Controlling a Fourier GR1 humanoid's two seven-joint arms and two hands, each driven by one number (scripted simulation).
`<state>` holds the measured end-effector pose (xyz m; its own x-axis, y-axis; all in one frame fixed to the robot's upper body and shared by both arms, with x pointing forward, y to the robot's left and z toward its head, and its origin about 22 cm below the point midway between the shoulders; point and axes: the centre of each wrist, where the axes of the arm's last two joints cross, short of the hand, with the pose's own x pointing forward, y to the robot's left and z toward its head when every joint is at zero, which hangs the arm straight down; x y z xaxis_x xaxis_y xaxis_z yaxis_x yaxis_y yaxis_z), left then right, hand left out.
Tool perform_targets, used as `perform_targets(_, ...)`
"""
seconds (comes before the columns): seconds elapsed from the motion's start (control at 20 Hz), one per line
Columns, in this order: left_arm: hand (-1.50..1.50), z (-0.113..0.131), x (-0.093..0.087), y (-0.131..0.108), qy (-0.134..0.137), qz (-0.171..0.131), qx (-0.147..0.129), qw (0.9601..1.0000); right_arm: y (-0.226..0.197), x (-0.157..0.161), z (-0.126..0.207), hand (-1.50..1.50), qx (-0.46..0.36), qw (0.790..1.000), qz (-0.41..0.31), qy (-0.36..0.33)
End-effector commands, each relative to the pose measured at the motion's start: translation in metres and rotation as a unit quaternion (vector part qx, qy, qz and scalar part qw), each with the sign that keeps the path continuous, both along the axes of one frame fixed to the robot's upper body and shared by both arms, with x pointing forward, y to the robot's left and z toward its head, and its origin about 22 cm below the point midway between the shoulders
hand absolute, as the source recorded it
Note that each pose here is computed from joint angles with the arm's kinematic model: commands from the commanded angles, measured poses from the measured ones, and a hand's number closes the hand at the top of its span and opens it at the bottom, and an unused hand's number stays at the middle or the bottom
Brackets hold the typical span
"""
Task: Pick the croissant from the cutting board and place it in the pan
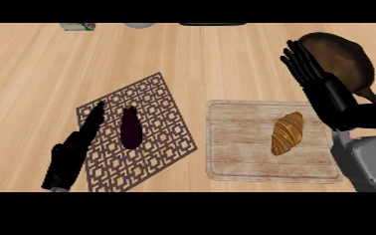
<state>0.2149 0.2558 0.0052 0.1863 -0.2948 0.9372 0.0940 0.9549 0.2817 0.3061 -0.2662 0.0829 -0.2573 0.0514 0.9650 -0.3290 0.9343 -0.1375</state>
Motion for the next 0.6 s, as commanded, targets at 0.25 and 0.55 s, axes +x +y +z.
perform_targets(0.25, 0.00, 0.022, 0.017, -0.024, -0.174, -0.005, -0.089, 0.9808, -0.073, -0.027, 0.012, 1.50, 0.079, 0.977, -0.181, -0.085)
perform_targets(0.55, 0.00, 0.000, 0.016, -0.036, -0.158, -0.010, -0.124, 0.9795, -0.107, -0.127, -0.053, -1.50, -0.032, 0.941, -0.338, -0.011)
